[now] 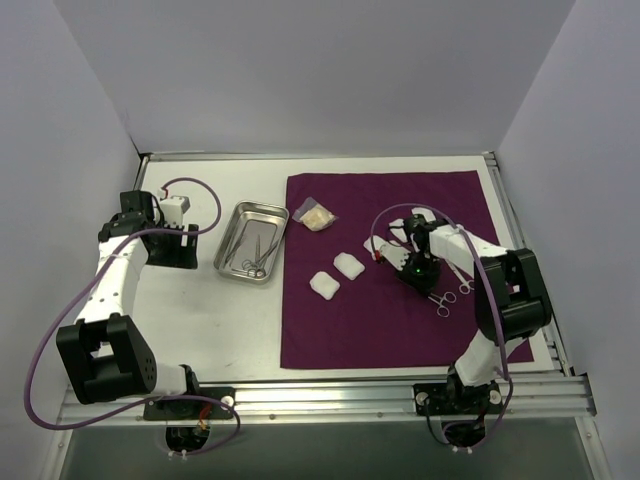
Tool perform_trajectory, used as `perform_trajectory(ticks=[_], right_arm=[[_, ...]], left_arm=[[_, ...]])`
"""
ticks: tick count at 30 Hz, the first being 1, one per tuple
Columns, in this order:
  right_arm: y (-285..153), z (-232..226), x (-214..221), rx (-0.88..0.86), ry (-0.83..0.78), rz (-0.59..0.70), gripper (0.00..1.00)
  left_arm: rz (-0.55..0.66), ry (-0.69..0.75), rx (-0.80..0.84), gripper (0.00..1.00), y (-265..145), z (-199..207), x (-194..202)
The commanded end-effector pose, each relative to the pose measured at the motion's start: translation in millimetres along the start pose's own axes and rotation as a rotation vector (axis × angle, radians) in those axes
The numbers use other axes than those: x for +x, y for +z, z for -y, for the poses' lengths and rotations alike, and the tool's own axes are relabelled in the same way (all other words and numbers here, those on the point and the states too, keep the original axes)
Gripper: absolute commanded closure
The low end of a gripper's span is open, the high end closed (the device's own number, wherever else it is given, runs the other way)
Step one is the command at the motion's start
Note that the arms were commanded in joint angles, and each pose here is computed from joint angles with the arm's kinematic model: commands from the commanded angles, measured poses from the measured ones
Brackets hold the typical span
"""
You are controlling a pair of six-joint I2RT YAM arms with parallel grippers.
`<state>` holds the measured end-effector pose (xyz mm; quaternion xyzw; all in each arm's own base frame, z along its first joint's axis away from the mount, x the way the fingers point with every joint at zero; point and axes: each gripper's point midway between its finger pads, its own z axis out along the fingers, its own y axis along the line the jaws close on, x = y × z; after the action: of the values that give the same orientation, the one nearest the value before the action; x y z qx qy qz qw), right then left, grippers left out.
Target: Prepare the surgical pack
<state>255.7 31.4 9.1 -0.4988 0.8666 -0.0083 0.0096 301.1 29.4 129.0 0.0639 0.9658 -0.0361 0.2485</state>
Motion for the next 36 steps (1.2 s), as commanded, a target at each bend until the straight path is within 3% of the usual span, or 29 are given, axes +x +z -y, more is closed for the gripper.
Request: perform_trajectory(ticks=[1,15,21,26,30,34,36], right_arm=[[-17,-13,1,-0.034,-0.033,0.025,1.00],[-35,-12,-47,-0.048,-0.021,0.170,1.00],[-63,-6,-100,-0.064,0.045,0.312,1.00],[-104,-7,-165,-0.075,0.093,0.469,1.00],[-161,-23,-240,-0.135,0.224,0.708,1.00],[-221,-48,-322,-0.188,0.346,1.033,1.00],[-229,-52,-344,-0.193,0.438,1.102,1.00]], left_arm=[[0.054,0.010,-0.007,0.17,-12,-3,-14],[0.059,0.013,-0.012,0.17,-13,-3,-15],[0.057,0.011,-0.017,0.17,-12,-4,-15],[0.054,0.009,-0.025,0.17,-10,-6,-14],[0.050,0.007,-0.034,0.17,-10,-7,-13],[0.047,0.004,-0.045,0.17,-9,-9,-13],[0.051,0.003,-0.048,0.17,-10,-10,-14]])
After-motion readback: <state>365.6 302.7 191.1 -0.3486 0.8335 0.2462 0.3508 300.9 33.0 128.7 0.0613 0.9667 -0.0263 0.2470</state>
